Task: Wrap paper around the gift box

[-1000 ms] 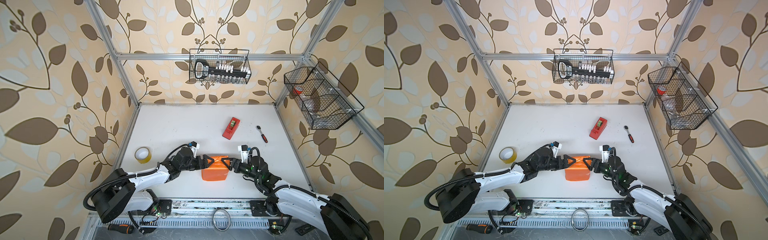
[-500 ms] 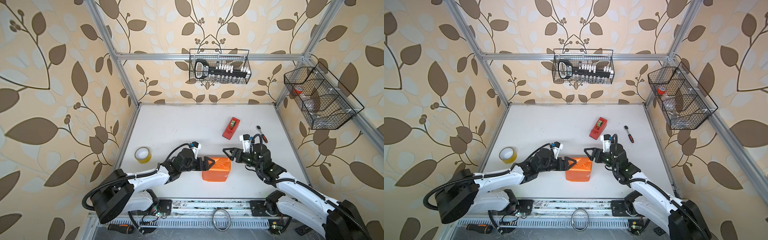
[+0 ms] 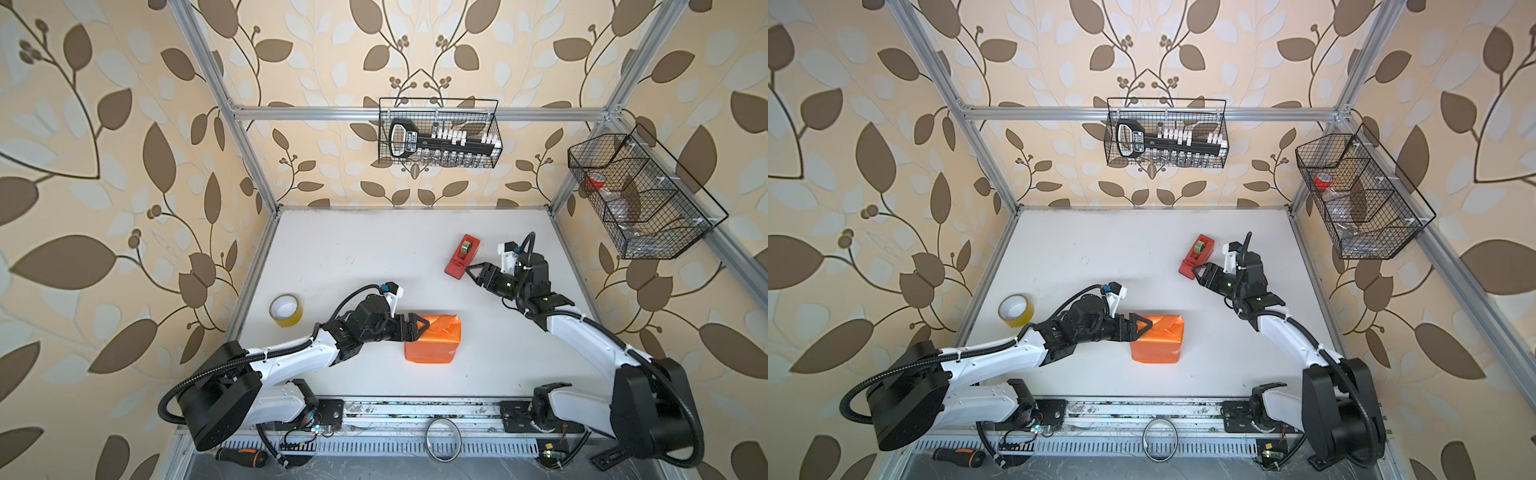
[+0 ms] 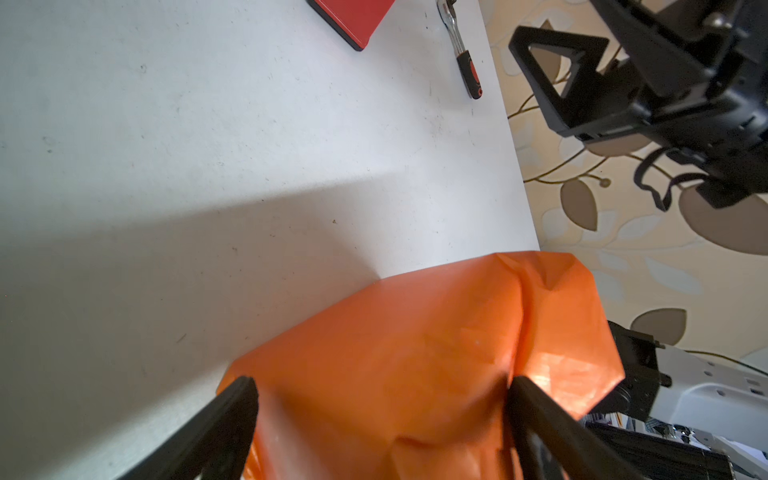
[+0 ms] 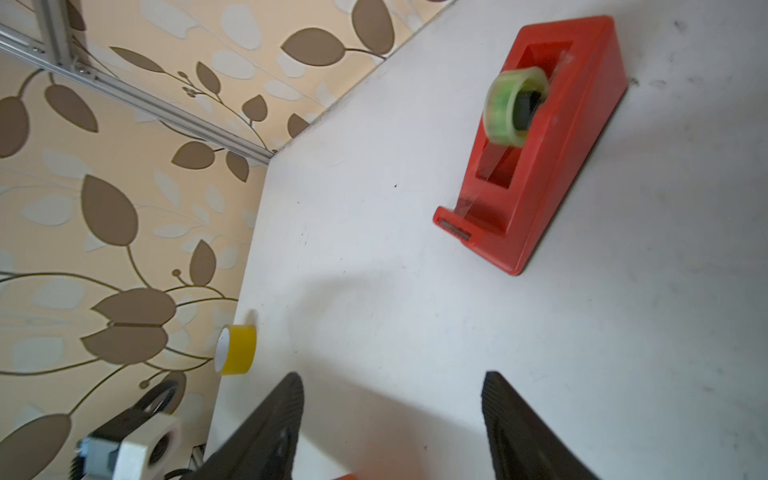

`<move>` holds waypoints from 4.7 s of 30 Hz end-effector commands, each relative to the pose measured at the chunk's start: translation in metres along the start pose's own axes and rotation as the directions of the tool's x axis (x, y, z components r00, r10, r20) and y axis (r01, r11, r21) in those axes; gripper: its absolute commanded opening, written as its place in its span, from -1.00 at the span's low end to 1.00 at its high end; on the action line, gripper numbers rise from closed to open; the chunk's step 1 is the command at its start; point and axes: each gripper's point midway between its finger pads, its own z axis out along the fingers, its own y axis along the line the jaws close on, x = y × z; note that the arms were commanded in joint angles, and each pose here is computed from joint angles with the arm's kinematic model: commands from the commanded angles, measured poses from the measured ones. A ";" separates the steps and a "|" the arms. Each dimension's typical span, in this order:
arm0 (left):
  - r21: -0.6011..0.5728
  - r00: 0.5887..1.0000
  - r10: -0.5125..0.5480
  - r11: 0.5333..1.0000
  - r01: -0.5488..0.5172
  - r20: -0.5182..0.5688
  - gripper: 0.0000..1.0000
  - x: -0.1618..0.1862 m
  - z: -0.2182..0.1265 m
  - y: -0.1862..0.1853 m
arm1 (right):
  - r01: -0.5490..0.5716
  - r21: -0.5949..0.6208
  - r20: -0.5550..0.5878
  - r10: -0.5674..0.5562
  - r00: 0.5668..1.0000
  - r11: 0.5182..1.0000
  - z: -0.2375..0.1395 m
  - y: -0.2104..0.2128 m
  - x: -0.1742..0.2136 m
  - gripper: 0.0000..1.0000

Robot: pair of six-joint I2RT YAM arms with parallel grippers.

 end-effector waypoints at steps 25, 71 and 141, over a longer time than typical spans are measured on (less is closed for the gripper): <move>-0.200 0.985 -0.026 0.980 -0.008 -0.170 0.87 0.046 0.002 0.053 | -0.146 0.010 -0.146 0.146 0.978 0.989 0.120 -0.044 -0.018 -0.22; -0.217 0.984 -0.012 0.976 -0.027 -0.175 0.84 0.047 0.002 0.057 | -0.394 -0.277 -0.066 0.391 0.918 0.877 0.094 0.021 -0.042 -1.00; -0.231 0.984 0.002 0.972 -0.044 -0.180 0.84 0.047 0.000 0.060 | 0.077 -0.337 -0.270 -0.174 0.947 0.938 -0.056 0.103 0.103 -1.00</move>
